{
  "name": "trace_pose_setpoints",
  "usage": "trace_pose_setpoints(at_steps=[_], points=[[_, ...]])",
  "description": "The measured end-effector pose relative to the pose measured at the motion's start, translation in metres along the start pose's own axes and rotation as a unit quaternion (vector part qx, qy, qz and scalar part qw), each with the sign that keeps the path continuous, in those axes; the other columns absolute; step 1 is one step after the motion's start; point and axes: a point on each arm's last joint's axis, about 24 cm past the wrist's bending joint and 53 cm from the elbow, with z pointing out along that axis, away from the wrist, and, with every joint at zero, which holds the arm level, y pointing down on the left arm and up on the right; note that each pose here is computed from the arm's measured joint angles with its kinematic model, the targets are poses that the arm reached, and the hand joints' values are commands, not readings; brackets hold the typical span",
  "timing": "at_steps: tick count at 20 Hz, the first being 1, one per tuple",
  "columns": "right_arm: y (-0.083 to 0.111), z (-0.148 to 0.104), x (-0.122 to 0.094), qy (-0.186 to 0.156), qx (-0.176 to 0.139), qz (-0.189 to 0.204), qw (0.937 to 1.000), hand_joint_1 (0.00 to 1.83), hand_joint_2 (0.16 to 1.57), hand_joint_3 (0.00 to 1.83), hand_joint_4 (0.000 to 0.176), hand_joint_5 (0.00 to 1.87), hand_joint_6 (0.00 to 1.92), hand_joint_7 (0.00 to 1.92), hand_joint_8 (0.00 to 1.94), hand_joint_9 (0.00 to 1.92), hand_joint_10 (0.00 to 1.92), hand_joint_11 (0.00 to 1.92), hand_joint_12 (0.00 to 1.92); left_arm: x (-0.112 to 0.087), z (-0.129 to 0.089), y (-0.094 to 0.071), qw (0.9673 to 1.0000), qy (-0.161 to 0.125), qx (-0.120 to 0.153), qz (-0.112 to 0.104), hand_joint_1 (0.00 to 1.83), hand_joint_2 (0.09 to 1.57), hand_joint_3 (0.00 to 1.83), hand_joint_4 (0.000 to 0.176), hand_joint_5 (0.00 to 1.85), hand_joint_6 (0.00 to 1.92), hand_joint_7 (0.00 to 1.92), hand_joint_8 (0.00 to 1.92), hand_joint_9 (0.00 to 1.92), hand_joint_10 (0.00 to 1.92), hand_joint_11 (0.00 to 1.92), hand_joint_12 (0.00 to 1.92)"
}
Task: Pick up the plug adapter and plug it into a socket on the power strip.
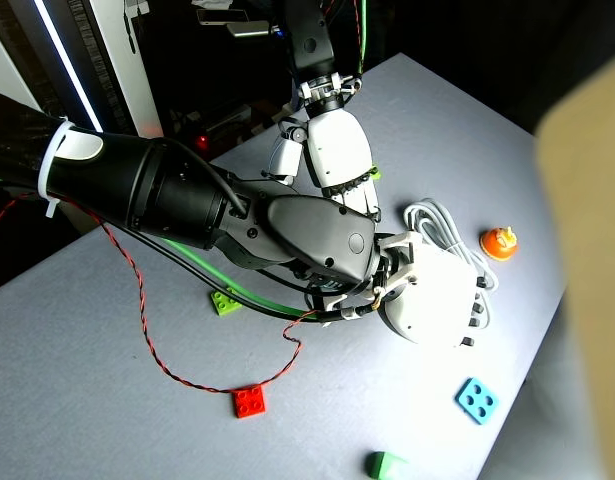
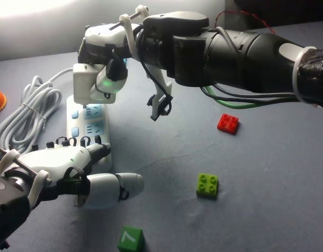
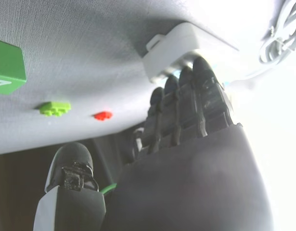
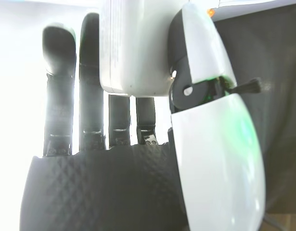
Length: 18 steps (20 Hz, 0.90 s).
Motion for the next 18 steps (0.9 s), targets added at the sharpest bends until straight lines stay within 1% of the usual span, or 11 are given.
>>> trace_pose_setpoints(at_steps=[1,3,4,5,8,9,10,11,17,18], points=[[0.0014,0.0004,0.0015,0.002,-0.002,-0.006,1.0,1.23,1.17,0.0,0.0,0.83,1.04,0.93,1.29,0.81,1.23,0.72,1.6,0.0,0.0,0.0,1.0,0.0,0.0,0.0,0.0,1.16,0.0,0.0,0.08,0.0,0.09,0.0,0.1,0.0,0.0,0.29],[0.0022,0.0004,0.002,0.003,-0.004,-0.011,0.9999,1.23,1.19,0.0,0.0,0.78,1.1,0.9,1.34,0.78,1.28,0.7,1.62,0.0,0.0,0.0,1.0,0.0,0.0,0.0,0.0,1.16,0.0,0.0,0.07,0.0,0.08,0.0,0.09,0.0,0.0,0.27],[0.0023,0.0004,0.002,0.003,-0.004,-0.016,0.9999,1.23,1.18,0.0,0.0,0.81,1.07,0.92,1.32,0.8,1.27,0.73,1.61,0.0,0.0,0.0001,1.0,0.0,0.0,0.0,0.0,1.16,0.0,0.0,0.08,0.0,0.09,0.0,0.1,0.0,0.0,0.28],[0.0026,0.0003,0.0024,0.004,-0.005,-0.021,0.9998,1.23,1.18,0.0,0.0,0.81,1.07,0.93,1.31,0.81,1.26,0.74,1.6,0.0,0.0,0.0001,1.0,0.0,0.0,0.0,0.0,1.17,0.0,0.0,0.08,0.0,0.09,0.0,0.1,0.0,0.0,0.29],[0.002,0.0003,0.0036,0.005,-0.005,-0.021,0.9998,1.23,1.18,0.0,0.0,0.82,1.05,0.91,1.33,0.79,1.27,0.71,1.61,0.0,0.0,0.0001,1.0,0.0,0.0,0.0,0.0,1.16,0.0,0.0,0.08,0.0,0.09,0.0,0.11,0.01,0.0,0.28],[0.0014,0.0003,0.0047,0.006,-0.006,-0.021,0.9997,1.23,1.17,0.0,0.0,0.84,1.04,0.93,1.29,0.81,1.25,0.71,1.61,0.0001,0.0,0.0,1.0,0.0,0.0,0.0,0.0,1.16,0.0,0.0,0.08,0.0,0.09,0.0,0.1,0.0,0.0,0.28],[0.0009,0.0003,0.006,0.008,-0.006,-0.019,0.9998,1.23,1.17,0.0,0.0,0.83,1.05,0.93,1.29,0.82,1.23,0.7,1.62,0.0001,0.0,0.0001,1.0,0.0,0.0,0.0,0.0,1.16,0.0,0.0,0.09,0.0,0.11,0.0,0.12,0.0,0.0,0.33],[0.0011,0.0,0.0062,0.008,-0.006,-0.02,0.9998,1.23,1.17,0.0,0.0,0.83,1.05,0.93,1.29,0.82,1.23,0.7,1.62,-0.0003,0.0001,-0.0003,1.0,0.0,0.0,-0.001,0.0,1.16,0.0,0.0,0.1,0.0,0.11,0.0,0.12,0.0,0.0,0.34],[0.004,-0.0009,0.0101,0.012,-0.01,-0.021,0.9997,1.23,1.18,0.0,0.0,0.8,1.09,0.93,1.29,0.82,1.21,0.72,1.6,-0.0003,0.0001,-0.0003,1.0,0.0,0.0,-0.002,0.0,1.16,0.0,0.0,0.08,0.0,0.09,0.0,0.1,0.0,0.0,0.29],[0.0044,-0.0017,0.0114,0.014,-0.01,-0.021,0.9996,1.22,1.19,0.0,0.0,0.8,1.1,0.91,1.32,0.79,1.24,0.7,1.62,-0.0003,0.0001,-0.0002,1.0,0.0,0.0,-0.002,0.0,1.16,0.0,0.0,0.1,0.01,0.11,0.0,0.11,0.0,0.0,0.32]])
